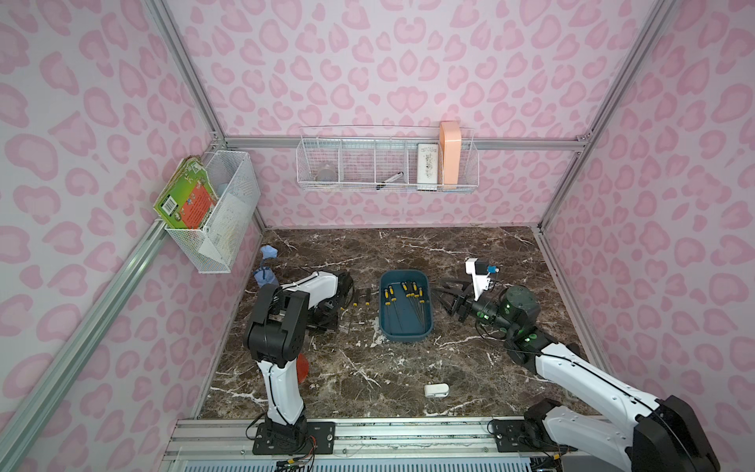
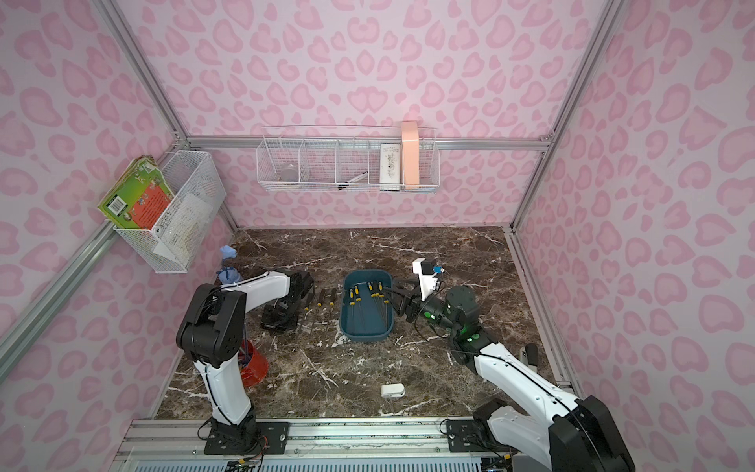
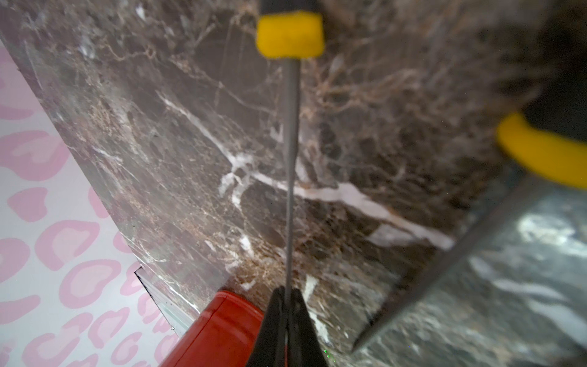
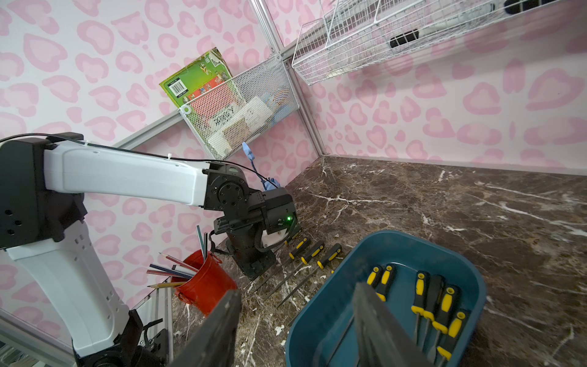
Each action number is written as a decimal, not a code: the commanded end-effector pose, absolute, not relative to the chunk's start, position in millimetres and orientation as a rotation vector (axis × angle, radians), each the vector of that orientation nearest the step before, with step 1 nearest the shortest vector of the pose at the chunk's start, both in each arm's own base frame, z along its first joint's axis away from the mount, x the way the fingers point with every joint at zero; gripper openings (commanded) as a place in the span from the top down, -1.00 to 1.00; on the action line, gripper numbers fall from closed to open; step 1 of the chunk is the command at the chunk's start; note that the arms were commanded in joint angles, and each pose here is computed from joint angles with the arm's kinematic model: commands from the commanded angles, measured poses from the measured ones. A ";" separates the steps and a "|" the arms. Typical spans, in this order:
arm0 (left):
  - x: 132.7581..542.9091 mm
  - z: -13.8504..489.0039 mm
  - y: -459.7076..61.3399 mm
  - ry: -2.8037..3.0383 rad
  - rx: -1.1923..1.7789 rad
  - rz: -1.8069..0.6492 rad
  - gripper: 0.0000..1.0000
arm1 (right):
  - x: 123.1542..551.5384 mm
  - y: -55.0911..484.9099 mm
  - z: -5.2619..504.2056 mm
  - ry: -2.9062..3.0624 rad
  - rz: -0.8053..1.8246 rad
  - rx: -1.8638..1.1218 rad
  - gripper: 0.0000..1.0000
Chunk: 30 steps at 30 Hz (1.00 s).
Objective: Take the file tool out of the storage box
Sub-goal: Place the file tool at the center of the board, then pick up the file tool from the storage box.
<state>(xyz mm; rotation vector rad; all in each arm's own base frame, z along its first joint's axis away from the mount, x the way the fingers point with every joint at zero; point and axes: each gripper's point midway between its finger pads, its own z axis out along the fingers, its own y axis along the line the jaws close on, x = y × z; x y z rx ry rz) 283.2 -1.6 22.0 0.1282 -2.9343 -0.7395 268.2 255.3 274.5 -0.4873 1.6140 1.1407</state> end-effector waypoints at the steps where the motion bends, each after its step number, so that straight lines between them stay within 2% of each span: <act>1: 278.6 22.6 -2.4 -2.925 0.139 -0.703 0.76 | 266.7 253.9 281.6 1.580 1.134 -0.495 -0.14; 9: 278.3 22.7 -2.2 -2.926 0.139 -0.705 0.69 | 266.1 250.0 283.8 1.573 1.112 -0.485 -0.13; 14: 279.4 25.1 -3.3 -2.929 0.160 -0.708 0.71 | 265.4 250.0 282.8 1.570 1.113 -0.488 -0.13; 19: 288.0 43.8 -19.0 -3.027 0.149 -0.677 0.60 | 271.7 251.4 273.7 1.597 1.098 -0.479 -0.14; 21: 291.8 56.7 -31.5 -3.083 0.114 -0.654 0.47 | 274.9 253.3 267.9 1.616 1.097 -0.477 -0.14; 24: 302.2 81.9 -62.3 -3.216 0.023 -0.615 0.14 | 279.0 254.2 261.4 1.634 1.088 -0.471 -0.13; 25: 305.9 90.8 -76.6 -3.273 -0.021 -0.568 0.05 | 281.7 253.5 260.2 1.641 1.076 -0.463 -0.13; 27: 314.6 111.4 -103.2 -3.411 -0.058 -0.446 0.01 | 287.6 252.0 255.1 1.665 1.043 -0.450 -0.14; 28: 318.7 120.7 -121.6 -3.489 -0.085 -0.303 -0.02 | 291.0 251.3 251.6 1.681 1.024 -0.443 -0.14; 30: 325.7 137.3 -163.7 -3.605 -0.147 0.154 -0.07 | 299.2 249.9 243.9 1.721 0.977 -0.427 -0.11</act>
